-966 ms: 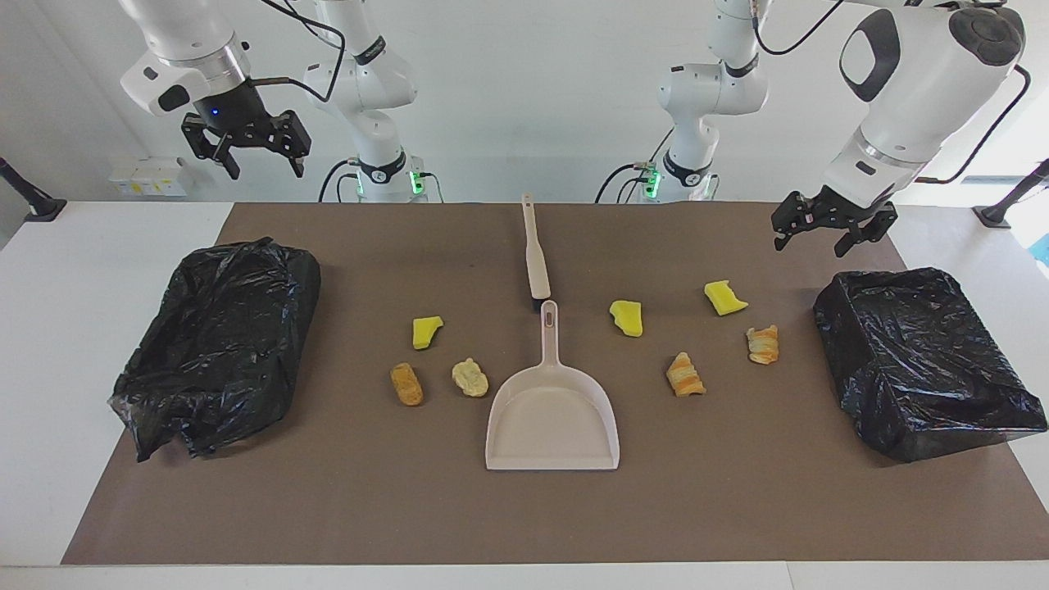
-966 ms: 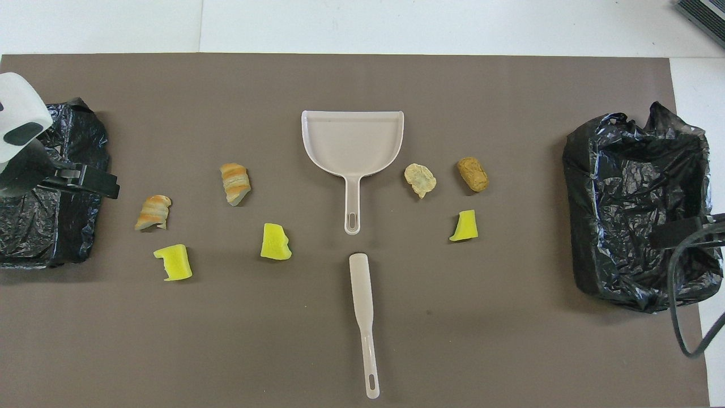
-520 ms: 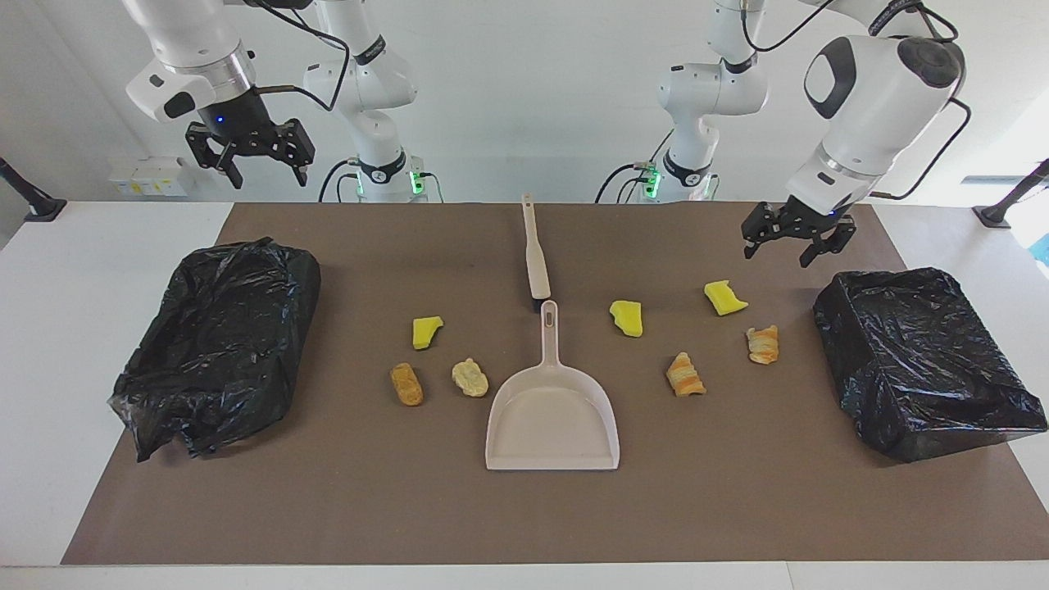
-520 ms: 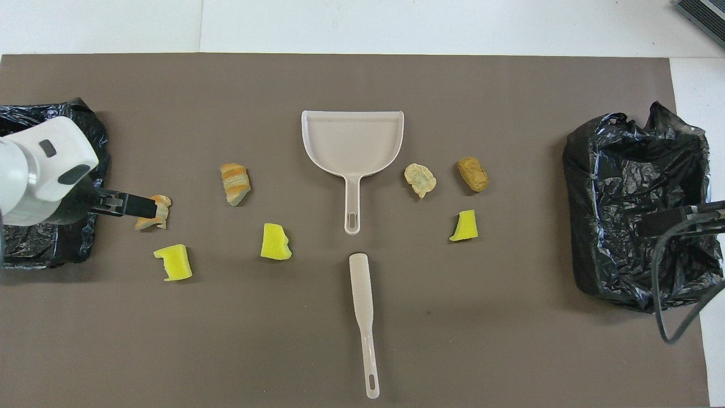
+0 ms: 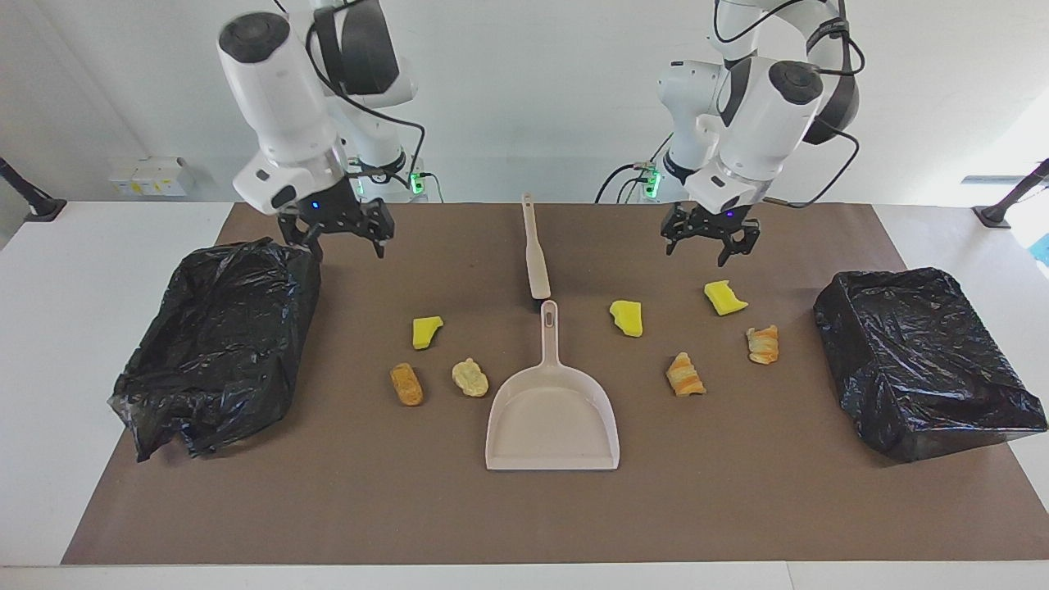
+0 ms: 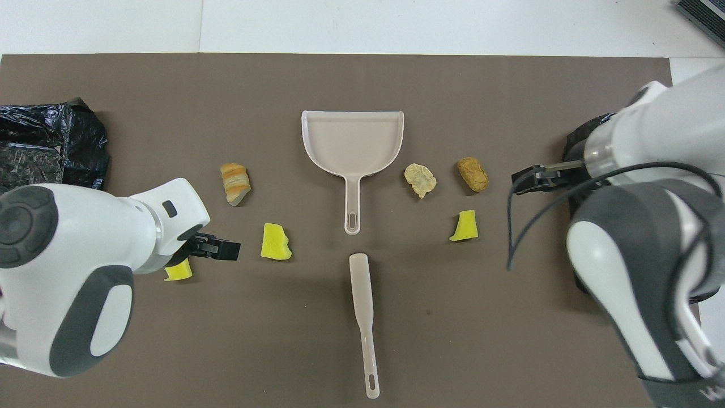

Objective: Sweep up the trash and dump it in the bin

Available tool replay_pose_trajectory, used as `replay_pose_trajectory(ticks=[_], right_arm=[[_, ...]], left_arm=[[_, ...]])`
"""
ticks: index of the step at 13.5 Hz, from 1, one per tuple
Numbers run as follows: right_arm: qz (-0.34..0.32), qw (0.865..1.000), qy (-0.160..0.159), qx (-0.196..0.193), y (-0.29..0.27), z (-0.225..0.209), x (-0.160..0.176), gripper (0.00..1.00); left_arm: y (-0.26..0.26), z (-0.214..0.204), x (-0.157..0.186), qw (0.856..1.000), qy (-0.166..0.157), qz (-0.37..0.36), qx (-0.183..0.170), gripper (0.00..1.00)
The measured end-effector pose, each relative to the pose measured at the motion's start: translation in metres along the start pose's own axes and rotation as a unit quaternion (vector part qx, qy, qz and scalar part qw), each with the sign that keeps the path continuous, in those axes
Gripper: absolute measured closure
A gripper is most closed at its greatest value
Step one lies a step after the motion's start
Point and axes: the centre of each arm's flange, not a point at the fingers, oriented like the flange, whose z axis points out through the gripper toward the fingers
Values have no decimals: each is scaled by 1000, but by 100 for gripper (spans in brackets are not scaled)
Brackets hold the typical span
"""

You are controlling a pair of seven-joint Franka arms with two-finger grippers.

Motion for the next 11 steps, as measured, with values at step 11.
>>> replay_pose_trajectory(ticks=[11], right_arm=[[169, 984, -17, 51, -169, 81, 58, 0]], left_arm=[[177, 90, -110, 999, 36, -10, -6, 0]])
